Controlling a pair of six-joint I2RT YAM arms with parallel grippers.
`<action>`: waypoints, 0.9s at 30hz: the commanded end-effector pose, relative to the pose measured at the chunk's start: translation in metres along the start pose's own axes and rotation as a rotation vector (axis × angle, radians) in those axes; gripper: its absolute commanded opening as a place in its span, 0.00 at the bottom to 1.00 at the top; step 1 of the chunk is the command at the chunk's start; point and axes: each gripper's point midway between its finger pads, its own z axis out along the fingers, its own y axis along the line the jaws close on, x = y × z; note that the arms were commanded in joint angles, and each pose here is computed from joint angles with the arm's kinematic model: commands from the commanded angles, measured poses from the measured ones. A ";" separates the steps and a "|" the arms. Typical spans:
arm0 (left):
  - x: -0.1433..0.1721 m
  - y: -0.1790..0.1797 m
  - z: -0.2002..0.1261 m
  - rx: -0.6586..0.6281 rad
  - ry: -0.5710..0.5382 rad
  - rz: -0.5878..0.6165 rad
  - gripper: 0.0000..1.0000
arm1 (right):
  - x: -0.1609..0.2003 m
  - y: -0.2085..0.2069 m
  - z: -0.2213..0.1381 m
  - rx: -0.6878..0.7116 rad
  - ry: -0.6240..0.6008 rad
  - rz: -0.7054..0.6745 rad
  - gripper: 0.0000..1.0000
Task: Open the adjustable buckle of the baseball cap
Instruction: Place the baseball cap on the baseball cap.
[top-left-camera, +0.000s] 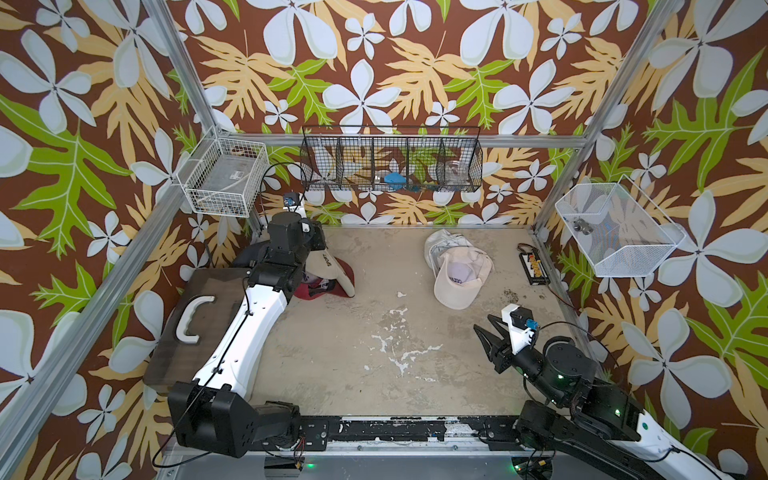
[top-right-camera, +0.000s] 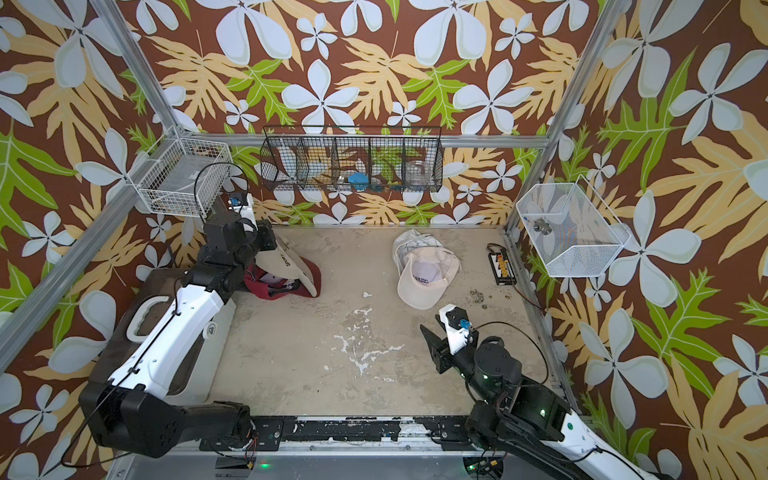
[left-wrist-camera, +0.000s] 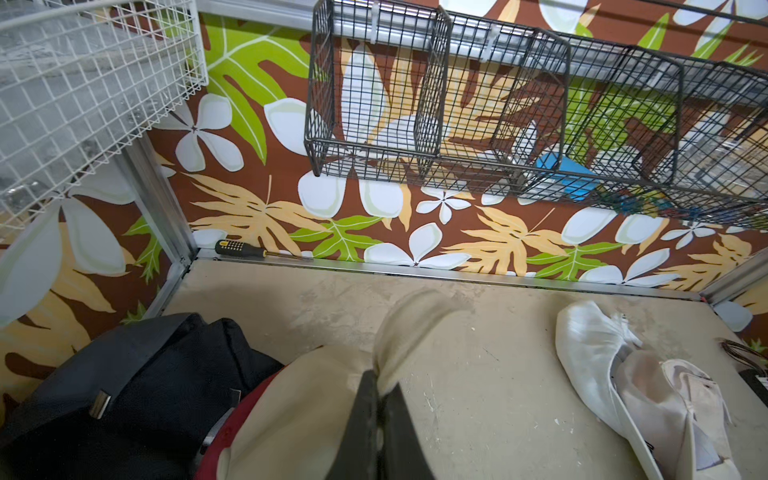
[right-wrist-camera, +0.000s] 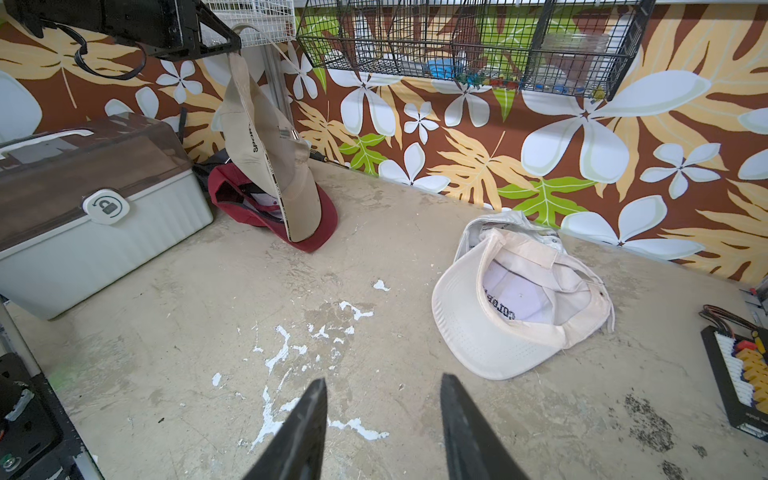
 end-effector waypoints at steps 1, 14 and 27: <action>-0.014 0.009 -0.003 -0.042 -0.058 -0.025 0.03 | -0.001 -0.002 0.000 0.014 -0.006 0.005 0.47; -0.018 0.009 -0.008 -0.038 -0.060 -0.038 0.96 | -0.002 -0.003 -0.001 0.016 -0.007 0.007 0.47; -0.030 -0.008 -0.030 0.068 -0.086 -0.037 1.00 | -0.002 -0.002 0.001 0.016 -0.002 0.004 0.47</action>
